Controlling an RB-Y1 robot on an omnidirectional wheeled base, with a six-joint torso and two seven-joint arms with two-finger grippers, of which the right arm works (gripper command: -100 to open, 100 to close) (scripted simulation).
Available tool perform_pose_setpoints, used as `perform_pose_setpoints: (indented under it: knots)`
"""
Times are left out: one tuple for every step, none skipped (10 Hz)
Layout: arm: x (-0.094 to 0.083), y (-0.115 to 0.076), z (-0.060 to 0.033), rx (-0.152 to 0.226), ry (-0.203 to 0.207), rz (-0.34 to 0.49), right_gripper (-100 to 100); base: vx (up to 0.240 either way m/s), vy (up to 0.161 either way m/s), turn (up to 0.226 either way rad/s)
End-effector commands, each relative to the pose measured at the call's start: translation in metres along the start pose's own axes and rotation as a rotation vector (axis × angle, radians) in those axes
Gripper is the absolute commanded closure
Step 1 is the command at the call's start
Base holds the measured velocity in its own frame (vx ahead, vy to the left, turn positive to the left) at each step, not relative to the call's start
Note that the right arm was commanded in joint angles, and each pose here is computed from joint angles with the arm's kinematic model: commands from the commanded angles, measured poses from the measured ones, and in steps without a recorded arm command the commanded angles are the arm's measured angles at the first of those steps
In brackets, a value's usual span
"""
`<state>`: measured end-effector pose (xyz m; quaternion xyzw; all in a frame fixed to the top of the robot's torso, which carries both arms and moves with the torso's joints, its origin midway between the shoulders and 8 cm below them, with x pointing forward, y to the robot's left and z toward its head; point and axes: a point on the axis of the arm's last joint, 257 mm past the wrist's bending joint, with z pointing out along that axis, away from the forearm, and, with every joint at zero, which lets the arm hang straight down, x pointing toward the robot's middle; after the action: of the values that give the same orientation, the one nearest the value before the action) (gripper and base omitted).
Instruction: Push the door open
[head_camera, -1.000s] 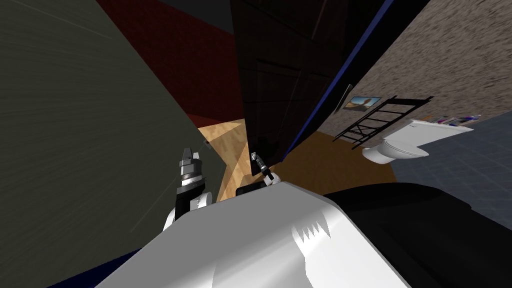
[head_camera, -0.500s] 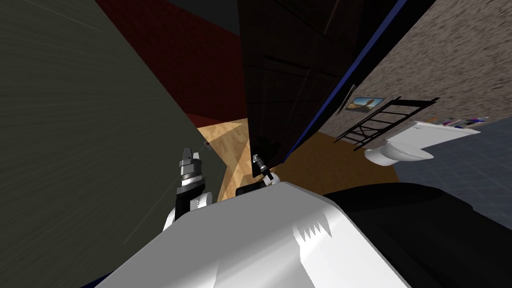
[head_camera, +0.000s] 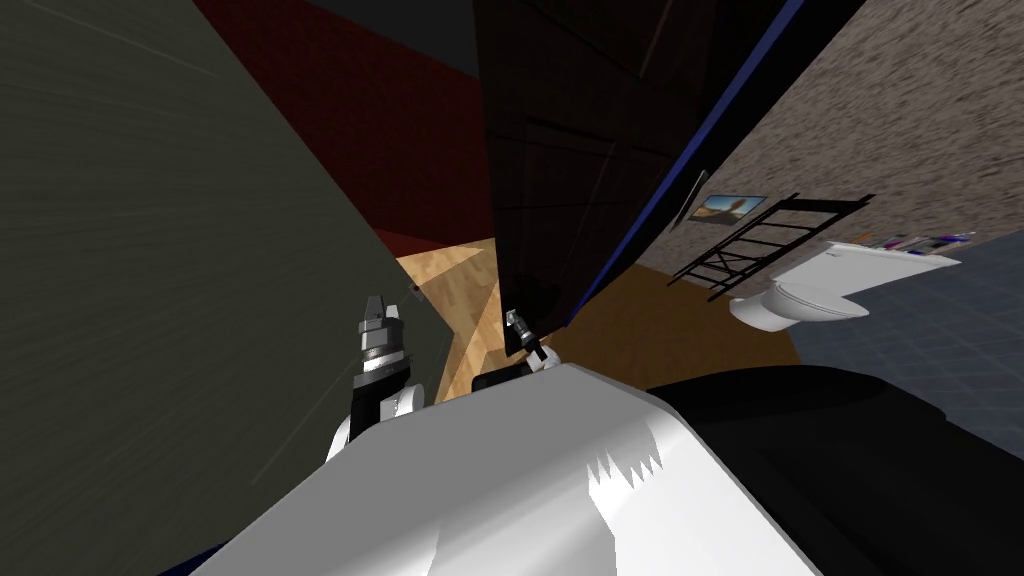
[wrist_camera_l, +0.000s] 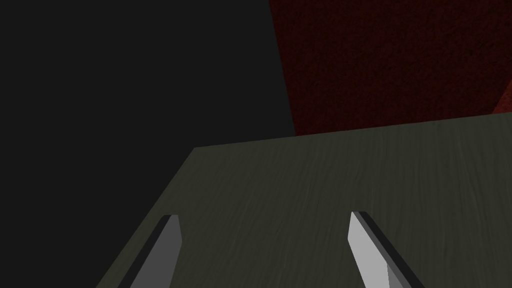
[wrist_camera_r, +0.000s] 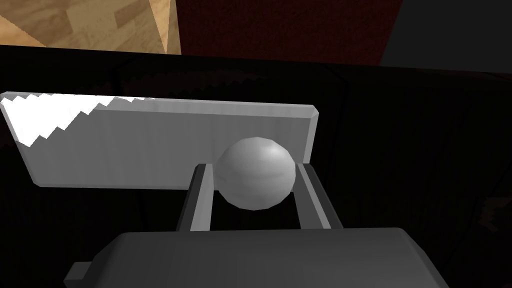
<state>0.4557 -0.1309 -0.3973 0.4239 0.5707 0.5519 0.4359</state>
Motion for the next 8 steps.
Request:
perform_pose_setpoints:
  knots:
    - [-0.011,0.002,0.0004,-0.007,-0.017,-0.014,100,0.137,0.042,-0.065]
    - [-0.013,0.002,0.0003,-0.007,-0.021,-0.016,100,0.139,0.043,-0.046]
    - [-0.017,0.002,0.0002,-0.007,-0.029,-0.022,100,0.157,0.067,-0.039]
    - [-0.022,0.002,0.0001,-0.007,-0.039,-0.027,100,0.170,0.043,-0.075]
    - [-0.026,0.002,0.0001,-0.007,-0.049,-0.032,100,0.187,0.060,-0.099]
    - [-0.031,0.002,0.0001,-0.008,-0.060,-0.037,100,0.226,0.064,-0.157]
    - [-0.028,0.001,-0.0014,-0.003,-0.051,-0.029,-100,-0.018,0.053,-0.094]
    - [-0.028,0.001,-0.0014,-0.003,-0.051,-0.029,-100,-0.173,0.046,-0.016]
